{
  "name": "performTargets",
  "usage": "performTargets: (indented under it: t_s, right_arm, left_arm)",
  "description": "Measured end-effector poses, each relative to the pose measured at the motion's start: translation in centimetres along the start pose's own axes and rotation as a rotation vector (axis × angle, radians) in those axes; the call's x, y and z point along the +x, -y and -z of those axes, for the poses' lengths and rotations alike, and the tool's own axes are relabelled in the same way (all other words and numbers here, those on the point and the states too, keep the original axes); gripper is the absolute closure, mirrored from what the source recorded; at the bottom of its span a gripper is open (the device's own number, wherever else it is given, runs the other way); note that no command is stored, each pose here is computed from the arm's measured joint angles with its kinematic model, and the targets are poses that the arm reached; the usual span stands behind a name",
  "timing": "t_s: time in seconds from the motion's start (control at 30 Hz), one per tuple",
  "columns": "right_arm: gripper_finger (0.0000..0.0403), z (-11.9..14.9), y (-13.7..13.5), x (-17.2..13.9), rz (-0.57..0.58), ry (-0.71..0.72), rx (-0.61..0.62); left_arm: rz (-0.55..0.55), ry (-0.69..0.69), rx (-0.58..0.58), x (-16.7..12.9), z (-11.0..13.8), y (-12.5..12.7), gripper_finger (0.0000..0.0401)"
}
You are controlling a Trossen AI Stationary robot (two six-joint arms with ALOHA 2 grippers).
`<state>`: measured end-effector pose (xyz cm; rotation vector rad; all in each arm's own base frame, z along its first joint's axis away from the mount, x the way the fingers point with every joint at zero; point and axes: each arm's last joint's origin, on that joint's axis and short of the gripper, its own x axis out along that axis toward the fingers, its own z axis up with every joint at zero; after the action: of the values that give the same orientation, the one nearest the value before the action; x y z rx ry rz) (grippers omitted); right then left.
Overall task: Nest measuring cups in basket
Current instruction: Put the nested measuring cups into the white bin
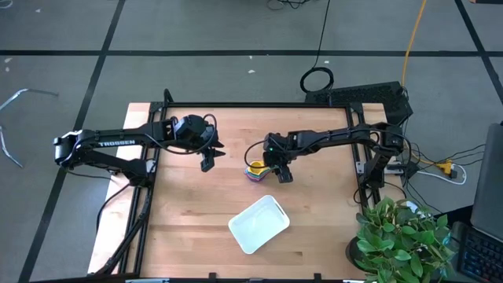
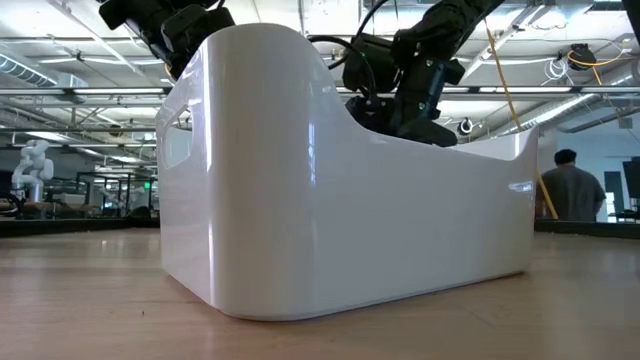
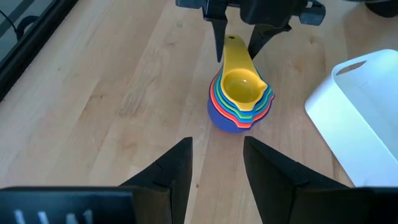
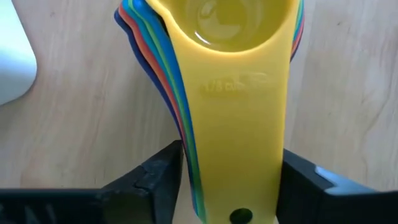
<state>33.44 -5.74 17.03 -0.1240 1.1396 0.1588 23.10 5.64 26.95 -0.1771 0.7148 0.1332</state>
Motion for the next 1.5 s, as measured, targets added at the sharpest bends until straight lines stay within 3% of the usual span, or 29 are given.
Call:
performTargets:
  t_s: [0.4, 0.77, 1.5]
  right_arm:
    - [0.0272, -0.12, -0.39, 0.04, -0.028, 0.008, -0.04]
    - [0.0274, -0.33, -0.97, 0.14, 0.018, -0.011, -0.091]
    - [0.0274, -0.46, -0.42, -0.45, 0.038, 0.023, -0.07]
  left_arm:
    - [0.0, 0.0, 0.002, 0.0, 0.0, -0.01, 0.0256]
    - [0.0, 0.0, 0.002, 0.0, 0.0, 0.0, 0.0256]
    - [-0.001, 0.0, -0.016, 0.0, 0.0, -0.01, 0.0256]
